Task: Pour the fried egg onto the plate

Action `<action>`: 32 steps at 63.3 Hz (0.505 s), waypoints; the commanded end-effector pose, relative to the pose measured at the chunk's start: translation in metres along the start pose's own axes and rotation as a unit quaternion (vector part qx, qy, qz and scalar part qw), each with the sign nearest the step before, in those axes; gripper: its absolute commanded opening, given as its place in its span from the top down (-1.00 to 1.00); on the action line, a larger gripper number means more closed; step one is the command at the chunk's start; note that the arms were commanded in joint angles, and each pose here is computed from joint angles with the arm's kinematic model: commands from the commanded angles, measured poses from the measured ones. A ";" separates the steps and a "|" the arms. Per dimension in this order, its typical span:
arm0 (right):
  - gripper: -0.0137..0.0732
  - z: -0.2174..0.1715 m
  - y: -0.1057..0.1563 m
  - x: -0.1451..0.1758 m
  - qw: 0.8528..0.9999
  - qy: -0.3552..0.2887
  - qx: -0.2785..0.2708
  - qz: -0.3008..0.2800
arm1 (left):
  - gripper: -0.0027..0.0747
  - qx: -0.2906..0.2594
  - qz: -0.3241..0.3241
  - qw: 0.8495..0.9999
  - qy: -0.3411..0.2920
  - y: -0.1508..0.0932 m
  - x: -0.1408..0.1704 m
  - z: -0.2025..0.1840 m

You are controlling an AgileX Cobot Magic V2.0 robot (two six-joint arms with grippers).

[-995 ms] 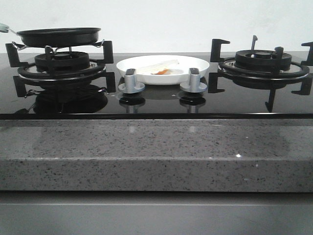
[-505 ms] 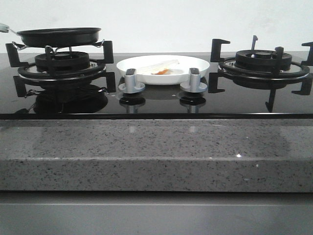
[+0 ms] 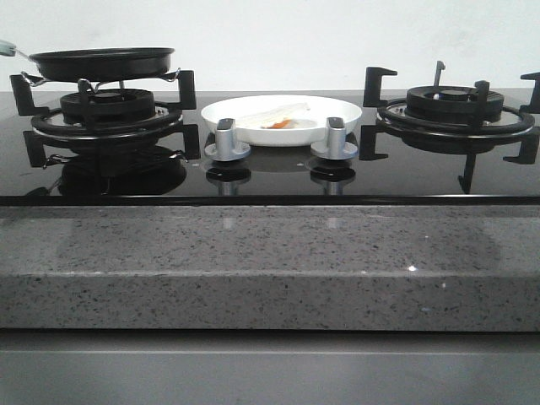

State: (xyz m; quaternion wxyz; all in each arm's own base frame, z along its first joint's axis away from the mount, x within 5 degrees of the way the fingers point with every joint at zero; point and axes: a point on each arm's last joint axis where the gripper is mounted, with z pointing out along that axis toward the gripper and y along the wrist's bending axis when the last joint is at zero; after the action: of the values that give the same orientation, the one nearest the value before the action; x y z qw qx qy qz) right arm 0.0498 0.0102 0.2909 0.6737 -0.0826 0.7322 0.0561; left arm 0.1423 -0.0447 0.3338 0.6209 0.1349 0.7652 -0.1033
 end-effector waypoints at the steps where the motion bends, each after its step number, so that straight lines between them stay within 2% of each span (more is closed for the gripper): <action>1: 0.84 -0.001 -0.001 -0.015 0.999 -0.051 0.007 -0.011 | 0.98 -0.017 0.006 0.998 -0.052 0.003 -0.014 -0.003; 7: 0.84 -0.001 -0.001 -0.015 0.999 -0.051 0.007 -0.011 | 0.98 -0.026 0.026 0.997 -0.065 0.002 -0.009 -0.006; 11: 0.84 -0.001 -0.001 -0.015 0.999 -0.051 0.007 -0.011 | 0.98 -0.026 0.015 0.997 -0.070 0.002 -0.002 -0.010; 22: 0.84 -0.001 -0.001 -0.015 0.999 -0.051 0.007 -0.011 | 0.98 -0.029 0.022 0.997 -0.070 0.001 0.028 -0.025; 32: 0.84 -0.001 -0.001 -0.015 0.999 -0.051 0.007 -0.011 | 0.98 -0.063 0.018 0.994 -0.082 0.005 0.062 -0.048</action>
State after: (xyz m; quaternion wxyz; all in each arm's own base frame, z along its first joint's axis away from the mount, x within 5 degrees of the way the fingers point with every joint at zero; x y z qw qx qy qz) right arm 0.0498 0.0102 0.2911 0.6743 -0.0826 0.7316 0.0561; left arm 0.0963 -0.0244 0.2797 0.6508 0.1208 0.7474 -0.0574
